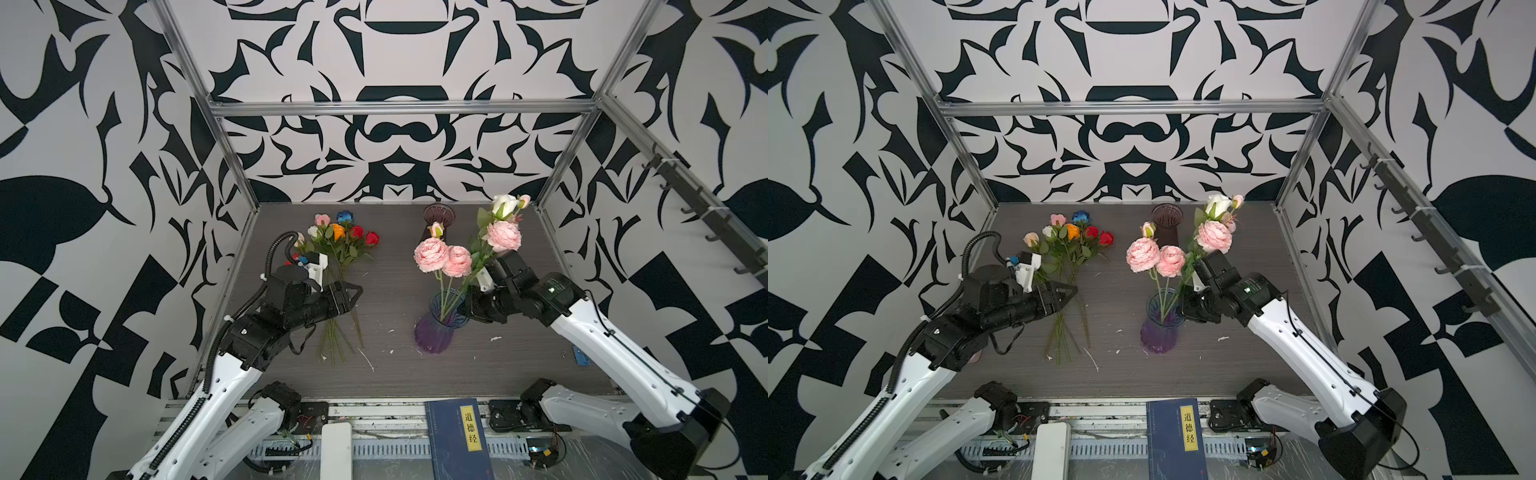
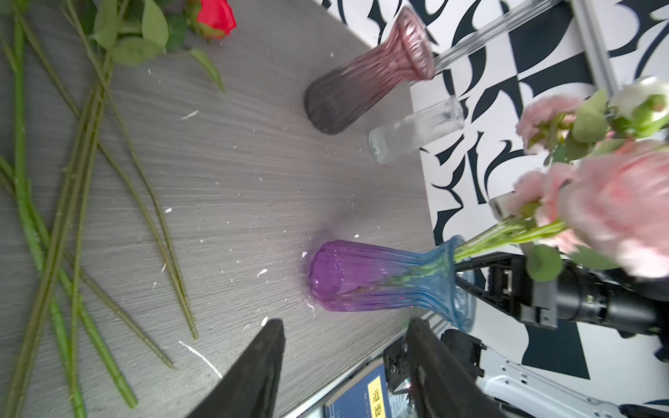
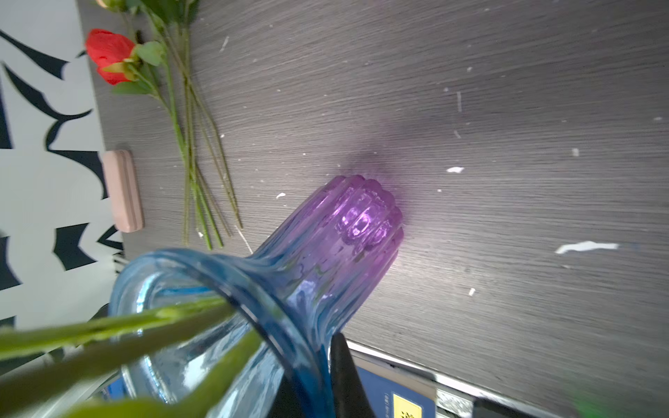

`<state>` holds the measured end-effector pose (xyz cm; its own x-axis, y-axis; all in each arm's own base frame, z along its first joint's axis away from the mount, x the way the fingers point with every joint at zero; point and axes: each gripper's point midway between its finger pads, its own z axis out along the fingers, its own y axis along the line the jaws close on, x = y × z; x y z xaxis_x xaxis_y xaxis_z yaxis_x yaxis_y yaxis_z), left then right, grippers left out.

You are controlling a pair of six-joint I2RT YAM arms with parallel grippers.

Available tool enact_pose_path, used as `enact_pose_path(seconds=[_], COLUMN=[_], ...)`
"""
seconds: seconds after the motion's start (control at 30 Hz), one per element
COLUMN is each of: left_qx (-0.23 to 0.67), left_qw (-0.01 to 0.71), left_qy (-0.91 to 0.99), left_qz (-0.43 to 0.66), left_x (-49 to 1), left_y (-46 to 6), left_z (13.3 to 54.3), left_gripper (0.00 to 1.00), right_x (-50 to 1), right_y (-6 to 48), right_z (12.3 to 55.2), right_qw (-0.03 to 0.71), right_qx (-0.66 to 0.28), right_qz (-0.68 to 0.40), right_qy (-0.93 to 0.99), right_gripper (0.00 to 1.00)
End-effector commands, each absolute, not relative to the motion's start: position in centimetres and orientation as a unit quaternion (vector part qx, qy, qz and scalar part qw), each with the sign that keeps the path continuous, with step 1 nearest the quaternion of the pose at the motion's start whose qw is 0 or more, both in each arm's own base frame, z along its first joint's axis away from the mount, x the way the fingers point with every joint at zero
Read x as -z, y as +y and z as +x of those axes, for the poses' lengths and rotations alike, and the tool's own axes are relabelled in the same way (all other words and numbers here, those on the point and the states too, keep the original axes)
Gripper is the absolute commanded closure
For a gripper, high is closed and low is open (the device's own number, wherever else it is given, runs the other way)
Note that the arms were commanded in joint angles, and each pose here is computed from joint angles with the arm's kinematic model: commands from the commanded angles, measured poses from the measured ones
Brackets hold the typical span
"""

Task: Arrange flowers in a vase
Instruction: Pick up the vase from the bottom-center of the table, then place the flower at the top-center of the table.

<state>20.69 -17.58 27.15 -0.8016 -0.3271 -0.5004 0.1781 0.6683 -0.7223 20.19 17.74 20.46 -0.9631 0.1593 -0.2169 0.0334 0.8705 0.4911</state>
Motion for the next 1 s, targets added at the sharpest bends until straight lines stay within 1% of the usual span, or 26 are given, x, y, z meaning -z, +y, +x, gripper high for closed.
enact_pose_path(seconds=[0.0,0.17,0.3,0.53,0.67,0.77,0.83,0.97], left_qx=[0.399,0.408,0.412,0.406,0.406,0.408,0.408,0.405], left_qw=[0.327,0.363,0.390,0.401,0.398,0.395,0.394,0.392], left_qy=[0.855,0.836,0.822,0.819,0.821,0.821,0.822,0.824], left_qz=[-0.052,-0.058,-0.049,-0.056,-0.058,-0.058,-0.058,-0.059], left_x=[-29.0,-32.6,-34.7,-34.4,-33.9,-33.7,-33.6,-33.3], left_y=[-16.6,-15.6,-15.0,-14.1,-14.1,-14.3,-14.3,-14.3], left_z=[20.1,19.6,18.9,18.4,18.3,18.4,18.4,18.4], left_gripper=[0.42,0.43,0.43,0.42,0.42,0.42,0.42,0.42], right_x=[-25.8,-29.5,-31.1,-32.5,-33.3,-33.4,-33.5,-32.3], right_y=[19.1,22.2,24.7,28.6,29.8,30.1,30.2,29.7], right_z=[23.2,27.2,31.0,36.4,39.1,41.0,42.2,45.0], right_qw=[0.198,0.218,0.232,0.241,0.255,0.267,0.275,0.274], right_qx=[-0.278,-0.296,-0.300,-0.310,-0.294,-0.272,-0.273,-0.287], right_qz=[0.026,-0.005,-0.025,-0.048,-0.067,-0.077,-0.074,-0.048], right_qy=[0.940,0.930,0.925,0.918,0.919,0.921,0.919,0.917], right_gripper=[1.00,1.00,1.00,1.00,1.00,1.00,1.00,1.00])
